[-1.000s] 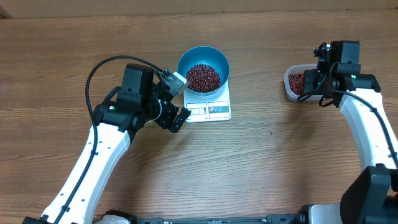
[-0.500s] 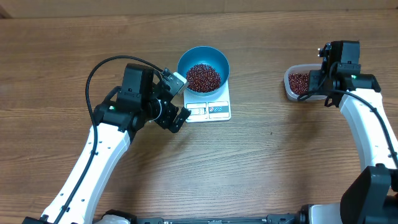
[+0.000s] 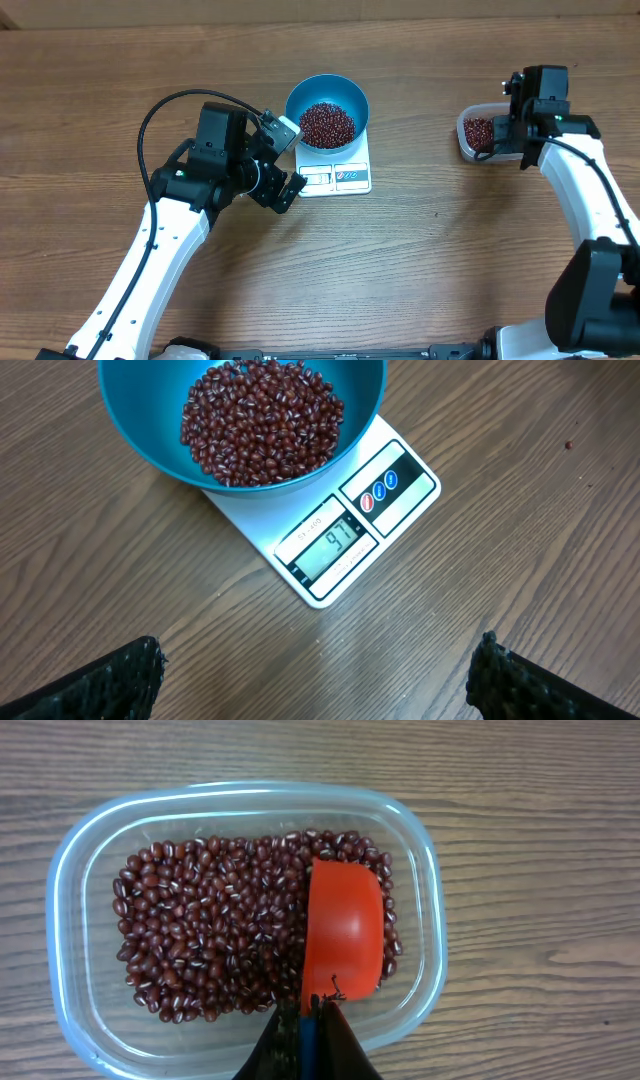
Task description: Scoop item into bowl and weigh 150g on scale
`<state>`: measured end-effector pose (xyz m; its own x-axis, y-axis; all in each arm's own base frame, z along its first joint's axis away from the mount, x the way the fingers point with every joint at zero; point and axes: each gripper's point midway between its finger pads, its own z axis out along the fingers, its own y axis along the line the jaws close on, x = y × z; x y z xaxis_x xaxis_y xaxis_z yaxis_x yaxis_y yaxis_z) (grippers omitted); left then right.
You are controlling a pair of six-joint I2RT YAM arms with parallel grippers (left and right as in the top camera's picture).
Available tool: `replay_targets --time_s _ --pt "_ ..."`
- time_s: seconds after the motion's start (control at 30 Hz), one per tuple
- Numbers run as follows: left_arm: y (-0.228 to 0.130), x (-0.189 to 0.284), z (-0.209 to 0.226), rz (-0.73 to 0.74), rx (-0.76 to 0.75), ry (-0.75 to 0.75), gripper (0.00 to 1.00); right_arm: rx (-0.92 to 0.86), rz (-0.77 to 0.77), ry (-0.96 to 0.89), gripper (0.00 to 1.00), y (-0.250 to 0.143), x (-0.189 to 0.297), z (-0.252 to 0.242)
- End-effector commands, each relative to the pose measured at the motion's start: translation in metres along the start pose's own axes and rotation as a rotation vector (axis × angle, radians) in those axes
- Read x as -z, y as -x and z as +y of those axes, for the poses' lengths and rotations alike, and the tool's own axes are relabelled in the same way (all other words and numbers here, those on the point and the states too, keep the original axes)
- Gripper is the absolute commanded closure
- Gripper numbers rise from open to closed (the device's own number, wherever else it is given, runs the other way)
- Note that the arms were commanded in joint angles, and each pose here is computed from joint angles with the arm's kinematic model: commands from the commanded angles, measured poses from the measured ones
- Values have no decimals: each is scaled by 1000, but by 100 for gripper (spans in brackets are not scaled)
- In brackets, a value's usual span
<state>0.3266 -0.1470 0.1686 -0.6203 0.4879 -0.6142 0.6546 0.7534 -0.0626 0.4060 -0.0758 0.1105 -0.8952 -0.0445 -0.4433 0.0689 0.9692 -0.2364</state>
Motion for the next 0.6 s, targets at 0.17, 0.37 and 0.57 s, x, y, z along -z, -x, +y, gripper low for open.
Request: replay_targets --time_s 0.17,0.37,0.57 --pt "3 4 -6 -18 -29 -17 0 6 4 28 96 3 -5 4" --pt "3 4 -6 -18 -29 -17 0 -2 -10 140 96 5 -4 23" --pt "3 4 -6 -18 -29 -17 0 -5 -3 153 96 3 -4 26"
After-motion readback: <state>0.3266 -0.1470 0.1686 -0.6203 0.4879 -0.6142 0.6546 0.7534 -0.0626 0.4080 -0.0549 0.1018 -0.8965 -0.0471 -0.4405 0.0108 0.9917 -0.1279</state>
